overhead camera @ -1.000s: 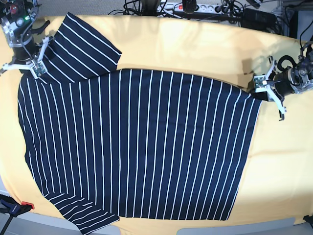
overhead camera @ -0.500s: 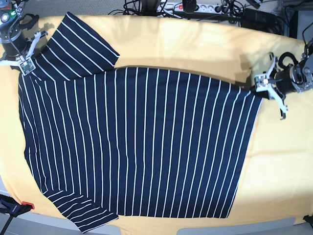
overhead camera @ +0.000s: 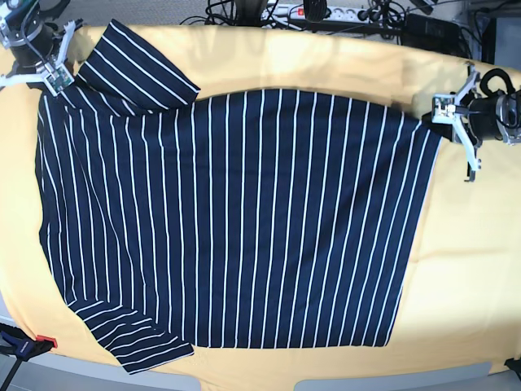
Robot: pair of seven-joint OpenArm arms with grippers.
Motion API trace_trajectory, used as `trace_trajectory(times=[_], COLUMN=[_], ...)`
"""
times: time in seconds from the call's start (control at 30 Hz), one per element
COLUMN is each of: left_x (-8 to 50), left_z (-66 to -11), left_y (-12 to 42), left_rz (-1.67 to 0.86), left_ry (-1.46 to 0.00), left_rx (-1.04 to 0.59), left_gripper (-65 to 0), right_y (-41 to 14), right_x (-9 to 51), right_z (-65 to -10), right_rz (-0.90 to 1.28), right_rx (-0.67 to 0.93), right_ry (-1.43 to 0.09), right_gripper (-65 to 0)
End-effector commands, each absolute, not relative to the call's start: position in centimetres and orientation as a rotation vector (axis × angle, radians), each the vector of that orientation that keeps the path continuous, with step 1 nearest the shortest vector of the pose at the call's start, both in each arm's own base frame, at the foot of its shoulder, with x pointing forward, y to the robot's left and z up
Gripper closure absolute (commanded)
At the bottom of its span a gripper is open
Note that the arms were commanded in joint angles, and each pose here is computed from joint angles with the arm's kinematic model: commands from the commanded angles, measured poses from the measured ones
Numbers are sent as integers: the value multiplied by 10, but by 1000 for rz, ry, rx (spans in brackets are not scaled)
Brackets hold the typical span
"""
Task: Fold the T-shirt properly
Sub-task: 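Fold the pinched side edge inward over the shirt body with both grippers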
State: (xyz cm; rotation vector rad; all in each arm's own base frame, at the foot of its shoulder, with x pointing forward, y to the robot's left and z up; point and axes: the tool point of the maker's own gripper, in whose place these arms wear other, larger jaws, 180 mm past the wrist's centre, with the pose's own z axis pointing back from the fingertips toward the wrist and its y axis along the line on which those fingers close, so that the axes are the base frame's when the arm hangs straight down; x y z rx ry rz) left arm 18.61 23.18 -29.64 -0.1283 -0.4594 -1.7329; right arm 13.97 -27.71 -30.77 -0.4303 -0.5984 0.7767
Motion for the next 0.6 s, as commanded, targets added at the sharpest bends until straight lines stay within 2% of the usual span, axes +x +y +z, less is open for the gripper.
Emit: trace_trajectory(times=[0.0,0.07,0.3,0.57], left_x=[186,176,168,191], left_z=[-287,-283,-277,-259], left_y=[237,237,221,216], left_rz=[-1760,-1766,-1768,-1797], left_ry=[-435,-397,-423,-496], left_rx=[-123,-165,-223,-146], left_gripper=[0,0,0,0], right_y=[-279,-281,-308,-302], right_x=[140,134,121,145], right_z=[-298,-293,-269,-248], right_rz=[795,794,787,745], right_rx=[-456,-457,-538,-488], right_ry=[-607,-597,-552,-692], right_gripper=[0,0,0,0])
